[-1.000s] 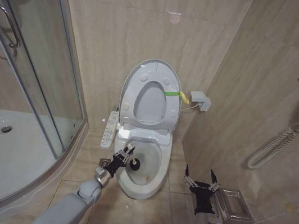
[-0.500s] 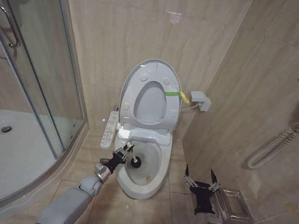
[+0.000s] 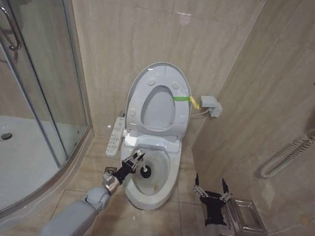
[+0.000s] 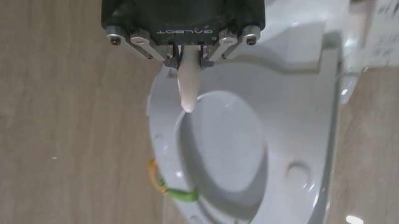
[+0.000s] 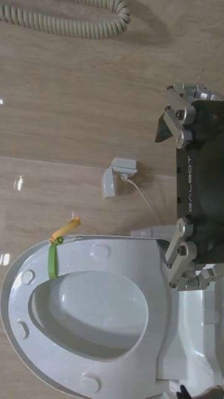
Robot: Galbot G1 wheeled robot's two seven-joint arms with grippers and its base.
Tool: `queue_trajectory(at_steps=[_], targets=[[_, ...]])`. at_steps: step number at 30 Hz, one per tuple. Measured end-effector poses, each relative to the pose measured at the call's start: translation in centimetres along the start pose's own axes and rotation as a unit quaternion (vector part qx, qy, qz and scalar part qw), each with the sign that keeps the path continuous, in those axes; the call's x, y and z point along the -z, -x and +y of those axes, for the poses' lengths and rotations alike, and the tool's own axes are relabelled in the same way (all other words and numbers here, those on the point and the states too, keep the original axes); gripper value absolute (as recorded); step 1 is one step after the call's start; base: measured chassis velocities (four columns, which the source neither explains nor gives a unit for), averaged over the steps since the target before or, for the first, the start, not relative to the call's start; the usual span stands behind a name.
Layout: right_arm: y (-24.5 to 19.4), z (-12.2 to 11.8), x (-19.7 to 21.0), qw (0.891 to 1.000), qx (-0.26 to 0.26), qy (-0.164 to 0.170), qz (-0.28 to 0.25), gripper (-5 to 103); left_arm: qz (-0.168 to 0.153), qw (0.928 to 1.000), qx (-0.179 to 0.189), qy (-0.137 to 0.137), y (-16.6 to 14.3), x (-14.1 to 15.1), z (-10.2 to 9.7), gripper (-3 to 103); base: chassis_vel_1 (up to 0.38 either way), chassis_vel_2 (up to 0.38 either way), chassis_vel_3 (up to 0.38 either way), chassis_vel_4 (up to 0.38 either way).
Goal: Open the toilet lid, clean the toilet bowl with a toilet brush, close the toilet lid, and flush.
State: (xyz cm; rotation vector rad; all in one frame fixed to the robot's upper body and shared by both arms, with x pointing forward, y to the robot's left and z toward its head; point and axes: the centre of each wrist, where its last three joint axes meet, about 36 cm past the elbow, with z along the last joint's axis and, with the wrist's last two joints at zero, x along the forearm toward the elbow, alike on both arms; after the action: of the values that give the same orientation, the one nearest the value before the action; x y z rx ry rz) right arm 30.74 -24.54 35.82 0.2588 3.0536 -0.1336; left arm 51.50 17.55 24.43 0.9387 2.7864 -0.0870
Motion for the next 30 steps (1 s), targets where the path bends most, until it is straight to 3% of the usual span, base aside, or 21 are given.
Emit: queue_trajectory(at_steps=[9,11,17,25,30], targets=[[0.0,0.0,0.0,1.000,0.000,0.000,0.000,100,-0.008,1.0000,0.002,0.001,-0.7,3.0,-3.1,21,0.000,0.000,0.000,0.000],[0.0,0.0,0.0,1.000,0.000,0.000,0.000,100,-0.009,1.0000,-0.002,-0.003,-1.2,3.7,-4.7,21,0.000,0.000,0.000,0.000],[0.0,0.0,0.0,1.000,0.000,0.000,0.000,100,-0.003,0.9997,-0.014,-0.019,-2.4,3.2,-7.6,21,0.000,0.000,0.000,0.000],[0.0,0.0,0.0,1.000,0.000,0.000,0.000,100,0.000,0.9993,-0.020,-0.032,-2.6,2.1,-8.8,21,0.000,0.000,0.000,0.000],[0.0,0.0,0.0,1.000,0.000,0.000,0.000,100,0.007,0.9995,-0.008,-0.030,-2.4,0.1,-7.2,21,0.000,0.000,0.000,0.000]])
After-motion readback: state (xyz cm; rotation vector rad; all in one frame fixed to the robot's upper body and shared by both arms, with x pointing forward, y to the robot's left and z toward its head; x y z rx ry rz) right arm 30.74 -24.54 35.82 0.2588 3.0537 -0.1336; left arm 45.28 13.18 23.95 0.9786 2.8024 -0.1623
